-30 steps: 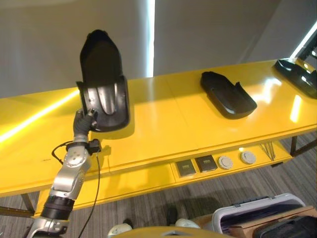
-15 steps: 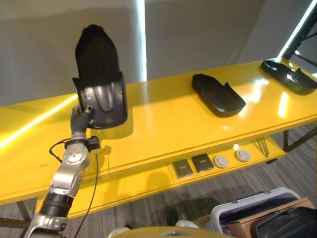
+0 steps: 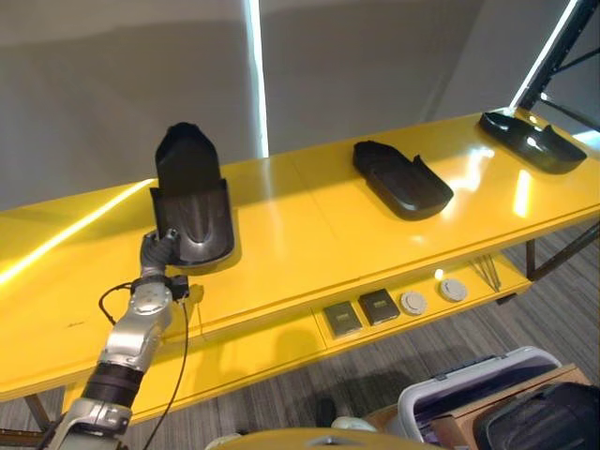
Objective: Move parts from the plastic box to the shelf.
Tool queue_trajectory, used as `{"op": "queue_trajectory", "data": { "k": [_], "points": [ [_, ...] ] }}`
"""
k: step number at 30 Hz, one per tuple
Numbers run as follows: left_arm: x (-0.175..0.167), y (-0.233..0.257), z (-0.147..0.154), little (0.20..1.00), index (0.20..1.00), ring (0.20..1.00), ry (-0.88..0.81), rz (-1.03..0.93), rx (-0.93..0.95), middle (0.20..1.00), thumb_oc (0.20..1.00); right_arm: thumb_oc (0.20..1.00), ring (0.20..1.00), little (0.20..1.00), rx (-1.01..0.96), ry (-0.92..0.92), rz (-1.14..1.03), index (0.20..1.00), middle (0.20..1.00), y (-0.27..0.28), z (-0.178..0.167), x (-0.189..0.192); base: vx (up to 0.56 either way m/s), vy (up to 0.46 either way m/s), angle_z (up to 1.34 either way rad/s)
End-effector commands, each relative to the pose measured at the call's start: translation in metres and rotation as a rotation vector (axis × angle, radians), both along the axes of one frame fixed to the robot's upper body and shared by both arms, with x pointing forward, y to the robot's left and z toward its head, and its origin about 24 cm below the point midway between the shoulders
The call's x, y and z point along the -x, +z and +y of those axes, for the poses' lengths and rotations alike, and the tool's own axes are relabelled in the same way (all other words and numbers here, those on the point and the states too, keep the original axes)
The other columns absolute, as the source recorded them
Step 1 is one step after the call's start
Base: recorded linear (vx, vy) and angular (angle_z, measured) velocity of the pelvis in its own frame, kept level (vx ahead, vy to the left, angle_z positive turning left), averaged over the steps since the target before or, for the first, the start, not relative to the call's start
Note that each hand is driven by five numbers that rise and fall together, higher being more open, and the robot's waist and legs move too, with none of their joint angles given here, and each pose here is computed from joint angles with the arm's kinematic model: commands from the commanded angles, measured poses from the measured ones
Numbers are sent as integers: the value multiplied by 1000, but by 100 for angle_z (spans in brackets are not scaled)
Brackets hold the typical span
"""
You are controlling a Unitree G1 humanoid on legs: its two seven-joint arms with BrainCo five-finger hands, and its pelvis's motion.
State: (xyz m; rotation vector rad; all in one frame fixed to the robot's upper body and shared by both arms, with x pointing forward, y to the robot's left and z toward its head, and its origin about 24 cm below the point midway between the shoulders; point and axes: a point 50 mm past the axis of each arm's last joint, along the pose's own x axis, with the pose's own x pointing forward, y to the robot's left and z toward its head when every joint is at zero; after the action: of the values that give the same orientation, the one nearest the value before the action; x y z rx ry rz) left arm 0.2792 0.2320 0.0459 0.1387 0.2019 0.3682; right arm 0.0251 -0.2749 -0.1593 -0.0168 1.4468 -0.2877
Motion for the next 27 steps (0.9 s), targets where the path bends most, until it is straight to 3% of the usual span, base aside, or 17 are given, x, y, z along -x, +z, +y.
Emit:
{"op": "queue_trajectory", "data": {
  "k": [1, 13, 27],
  "points": [
    [-29, 50, 1, 200, 200, 200, -11, -175, -95, 200, 200, 1000, 1000, 1000, -36, 29, 76, 1000, 1000, -4, 8, 12, 0, 0, 0],
    [-61, 29, 9, 200, 200, 200, 51, 78, -164, 200, 200, 1000, 1000, 1000, -28, 91, 94, 1000, 1000, -3, 6, 2, 4, -1, -2],
    [-70, 20, 15, 200, 200, 200, 119, 156, -118, 200, 200, 1000, 1000, 1000, -29, 95, 99, 1000, 1000, -3, 8, -1, 4, -6, -5]
  ]
}}
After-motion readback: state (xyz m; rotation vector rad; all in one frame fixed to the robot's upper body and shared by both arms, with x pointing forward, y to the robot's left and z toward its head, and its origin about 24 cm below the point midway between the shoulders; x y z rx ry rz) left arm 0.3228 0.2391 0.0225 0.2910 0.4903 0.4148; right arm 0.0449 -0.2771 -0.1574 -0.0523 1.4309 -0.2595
